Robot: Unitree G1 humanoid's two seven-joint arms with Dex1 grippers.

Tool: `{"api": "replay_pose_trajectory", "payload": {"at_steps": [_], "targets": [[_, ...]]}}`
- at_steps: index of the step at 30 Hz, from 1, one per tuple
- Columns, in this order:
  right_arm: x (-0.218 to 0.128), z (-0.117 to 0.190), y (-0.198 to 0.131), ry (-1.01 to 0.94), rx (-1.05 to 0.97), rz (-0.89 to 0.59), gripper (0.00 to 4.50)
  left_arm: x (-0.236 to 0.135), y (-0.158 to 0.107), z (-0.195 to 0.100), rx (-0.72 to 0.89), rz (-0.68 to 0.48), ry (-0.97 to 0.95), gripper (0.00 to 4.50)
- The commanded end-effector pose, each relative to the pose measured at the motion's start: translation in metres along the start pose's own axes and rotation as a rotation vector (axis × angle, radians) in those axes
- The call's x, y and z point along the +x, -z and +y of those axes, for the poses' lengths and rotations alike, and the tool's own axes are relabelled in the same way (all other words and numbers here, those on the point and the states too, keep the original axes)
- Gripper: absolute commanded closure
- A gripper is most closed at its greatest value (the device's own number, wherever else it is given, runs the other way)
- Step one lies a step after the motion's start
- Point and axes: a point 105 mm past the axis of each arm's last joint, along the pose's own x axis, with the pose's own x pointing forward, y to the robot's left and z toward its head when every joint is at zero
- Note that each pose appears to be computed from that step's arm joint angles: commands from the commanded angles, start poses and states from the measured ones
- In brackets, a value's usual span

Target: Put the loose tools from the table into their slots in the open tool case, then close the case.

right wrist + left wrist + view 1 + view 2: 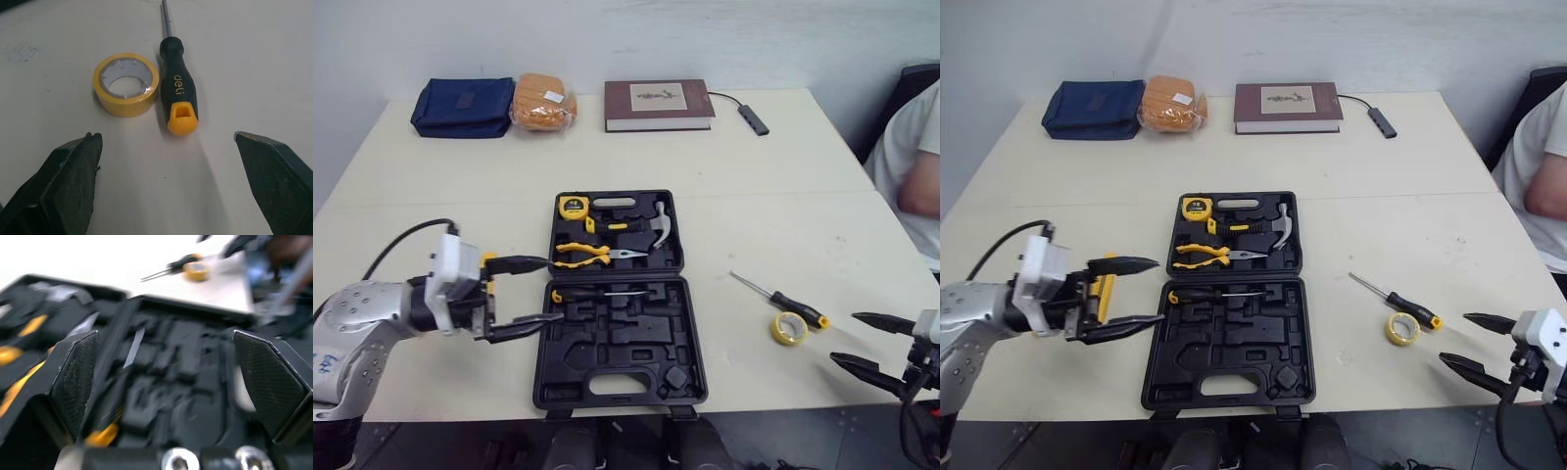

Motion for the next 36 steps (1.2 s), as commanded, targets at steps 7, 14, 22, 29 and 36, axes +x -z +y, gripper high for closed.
{"api": "replay_pose_trajectory", "payload": {"at_steps": [7, 14, 22, 29, 36], "targets": [[0.019, -0.013, -0.002, -0.036, -0.032, 0.002, 0.00, 0.028, -0.014, -0.019, 0.006, -0.059, 0.177, 0.10], [0.032, -0.020, -0.001, -0.064, -0.026, 0.005, 0.00, 0.031, -0.013, -0.020, 0.007, -0.055, 0.189, 0.10], [0.047, -0.024, 0.000, -0.104, 0.001, 0.009, 0.00, 0.032, -0.009, -0.020, -0.009, -0.057, 0.177, 0.10], [0.056, -0.029, 0.000, -0.110, 0.021, -0.002, 0.24, 0.035, -0.007, -0.027, -0.020, -0.057, 0.206, 0.01], [0.054, -0.035, 0.000, -0.071, 0.023, -0.026, 3.41, 0.034, -0.005, -0.034, -0.064, -0.052, 0.255, 0.00]]}}
